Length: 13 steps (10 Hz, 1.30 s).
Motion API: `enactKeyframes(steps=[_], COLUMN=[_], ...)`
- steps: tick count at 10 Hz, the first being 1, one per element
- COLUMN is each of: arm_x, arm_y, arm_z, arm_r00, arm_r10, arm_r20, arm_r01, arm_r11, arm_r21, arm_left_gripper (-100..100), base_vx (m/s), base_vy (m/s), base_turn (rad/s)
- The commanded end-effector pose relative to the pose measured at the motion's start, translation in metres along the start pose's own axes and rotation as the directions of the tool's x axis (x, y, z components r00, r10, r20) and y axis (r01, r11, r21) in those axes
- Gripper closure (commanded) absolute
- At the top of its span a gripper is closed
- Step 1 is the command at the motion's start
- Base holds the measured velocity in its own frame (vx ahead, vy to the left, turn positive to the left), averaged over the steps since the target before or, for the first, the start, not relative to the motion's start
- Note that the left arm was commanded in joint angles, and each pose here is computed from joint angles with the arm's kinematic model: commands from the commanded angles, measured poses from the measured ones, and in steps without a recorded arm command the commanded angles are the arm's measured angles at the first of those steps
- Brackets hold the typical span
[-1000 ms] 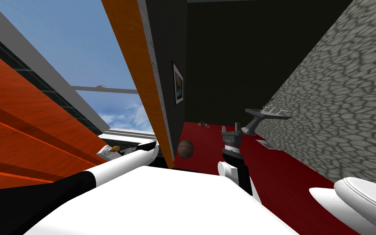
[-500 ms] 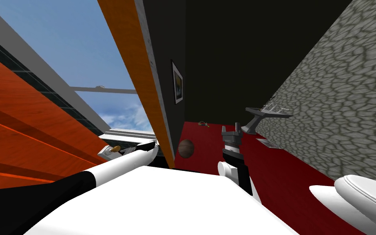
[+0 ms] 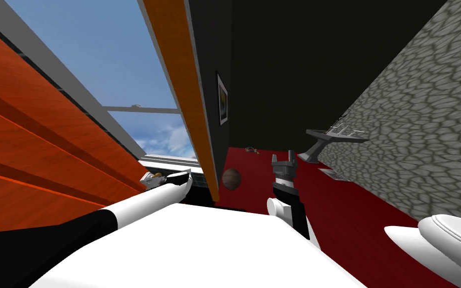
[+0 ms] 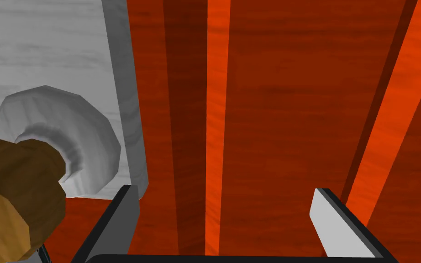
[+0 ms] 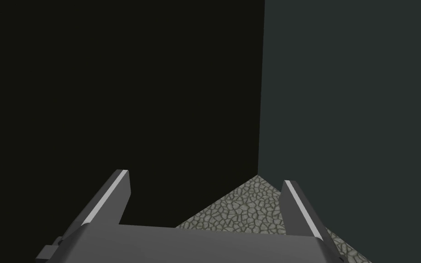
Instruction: Push the door open
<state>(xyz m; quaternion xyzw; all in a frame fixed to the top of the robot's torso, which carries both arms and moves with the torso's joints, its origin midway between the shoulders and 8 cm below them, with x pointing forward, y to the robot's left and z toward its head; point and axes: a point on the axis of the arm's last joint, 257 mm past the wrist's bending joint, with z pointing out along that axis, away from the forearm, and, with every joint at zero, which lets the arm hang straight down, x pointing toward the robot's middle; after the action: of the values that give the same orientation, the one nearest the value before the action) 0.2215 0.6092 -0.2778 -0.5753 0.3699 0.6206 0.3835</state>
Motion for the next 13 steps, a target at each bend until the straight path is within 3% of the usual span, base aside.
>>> enactKeyframes(steps=[1, 3, 5, 6, 7, 12, 13], arm_x=[0.001, 0.013, 0.018, 0.015, 0.015, 0.015, 0.009], arm_y=[-0.002, 0.002, 0.002, 0.013, 0.013, 0.013, 0.011], arm_z=[-0.0015, -0.0067, -0.0120, -0.0027, -0.0027, -0.0027, -0.0006], arm_r00=[0.9997, 0.9974, 0.9950, 0.9972, 0.9972, 0.9972, 0.9986], arm_r10=[-0.004, -0.002, -0.005, 0.002, 0.002, 0.002, -0.002], arm_r20=[-0.022, -0.073, -0.100, -0.075, -0.075, -0.075, -0.053], arm_r01=[0.003, -0.001, 0.001, -0.007, -0.007, -0.007, -0.001], arm_r11=[1.0000, 0.9995, 0.9993, 0.9977, 0.9977, 0.9977, 0.9981], arm_r21=[-0.007, -0.031, -0.038, -0.067, -0.067, -0.067, -0.061], arm_left_gripper=[-100, -100, -100, -100, 100, 100, -100], base_vx=[0.004, 0.110, 0.183, 0.031, -0.020, -0.003, -0.067], base_vy=[0.162, 0.124, 0.068, 0.011, -0.014, -0.002, -0.002], base_turn=[0.014, 0.020, -0.048, 0.033, -0.005, -0.001, 0.004])
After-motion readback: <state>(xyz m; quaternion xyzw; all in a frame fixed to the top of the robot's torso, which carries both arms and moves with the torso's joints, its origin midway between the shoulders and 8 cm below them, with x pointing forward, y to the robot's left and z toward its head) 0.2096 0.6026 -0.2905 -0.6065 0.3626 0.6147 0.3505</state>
